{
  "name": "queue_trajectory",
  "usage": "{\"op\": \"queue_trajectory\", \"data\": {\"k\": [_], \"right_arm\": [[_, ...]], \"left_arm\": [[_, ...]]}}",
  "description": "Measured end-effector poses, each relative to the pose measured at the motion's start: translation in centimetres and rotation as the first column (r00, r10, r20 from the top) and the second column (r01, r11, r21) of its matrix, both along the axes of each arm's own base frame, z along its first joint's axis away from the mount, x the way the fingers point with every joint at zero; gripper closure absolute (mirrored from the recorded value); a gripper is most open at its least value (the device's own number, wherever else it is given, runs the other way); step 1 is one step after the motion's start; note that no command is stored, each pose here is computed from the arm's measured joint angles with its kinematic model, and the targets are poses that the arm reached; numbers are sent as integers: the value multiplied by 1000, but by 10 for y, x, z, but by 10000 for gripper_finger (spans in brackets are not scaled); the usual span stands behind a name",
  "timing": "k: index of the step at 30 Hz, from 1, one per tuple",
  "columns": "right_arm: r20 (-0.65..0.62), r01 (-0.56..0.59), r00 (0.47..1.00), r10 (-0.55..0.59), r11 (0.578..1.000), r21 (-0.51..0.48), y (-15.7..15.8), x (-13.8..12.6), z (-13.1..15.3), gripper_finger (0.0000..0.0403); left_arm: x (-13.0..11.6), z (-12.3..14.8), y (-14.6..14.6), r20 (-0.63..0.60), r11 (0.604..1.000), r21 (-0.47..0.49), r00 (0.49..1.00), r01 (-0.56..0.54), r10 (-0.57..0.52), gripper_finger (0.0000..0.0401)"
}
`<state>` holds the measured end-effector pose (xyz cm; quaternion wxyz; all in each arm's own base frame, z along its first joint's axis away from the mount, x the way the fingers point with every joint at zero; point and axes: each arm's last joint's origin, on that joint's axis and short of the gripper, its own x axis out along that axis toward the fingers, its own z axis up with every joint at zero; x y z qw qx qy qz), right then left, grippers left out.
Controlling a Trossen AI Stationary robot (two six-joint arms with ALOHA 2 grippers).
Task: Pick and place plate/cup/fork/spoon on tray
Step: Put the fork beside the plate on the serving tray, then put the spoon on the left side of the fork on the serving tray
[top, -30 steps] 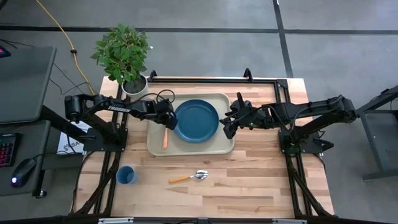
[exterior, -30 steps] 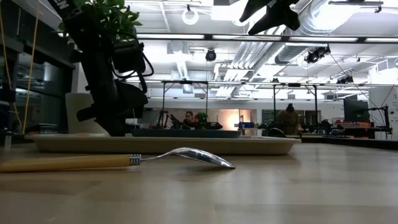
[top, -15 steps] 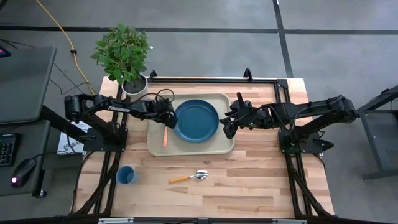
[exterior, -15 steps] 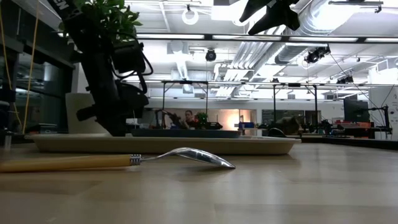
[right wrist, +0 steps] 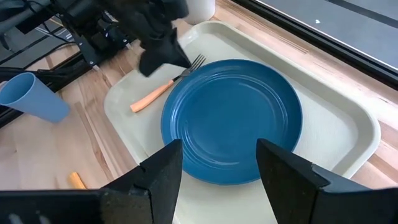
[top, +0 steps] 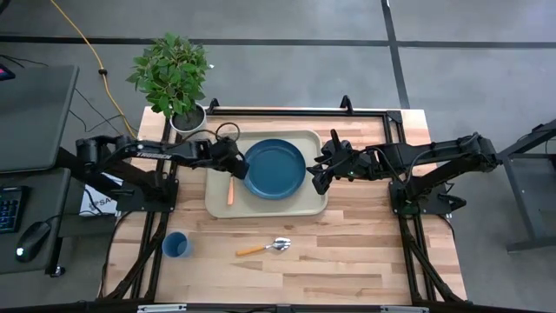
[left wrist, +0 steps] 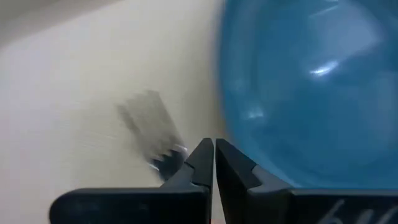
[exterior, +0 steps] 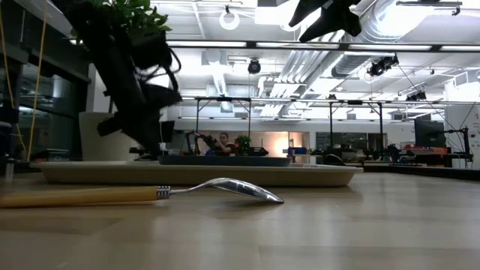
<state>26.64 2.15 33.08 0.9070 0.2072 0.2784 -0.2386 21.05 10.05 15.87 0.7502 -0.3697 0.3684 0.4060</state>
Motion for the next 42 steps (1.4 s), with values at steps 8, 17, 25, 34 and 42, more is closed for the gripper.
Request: {"op": "queue_trajectory", "data": {"k": [8,17,25,34,42], "right_arm": [[-15,-38,999,37,999,-33,0,-2,1,206],[-10,-119,993,120,992,32,-1,-33,19,206],[147,-225,963,225,974,-20,7,-56,45,206],[189,-230,952,243,969,-86,19,-56,50,206],[190,-229,952,242,970,-87,19,-56,50,206]], "left_arm": [[10,37,-57,219,986,55,961,160,-168,401],[18,96,-151,468,854,354,719,380,-514,401],[15,185,-180,364,644,687,607,337,-706,401],[-3,248,-165,400,593,778,566,207,-721,378],[-5,245,-160,375,590,774,583,232,-721,313]]}}
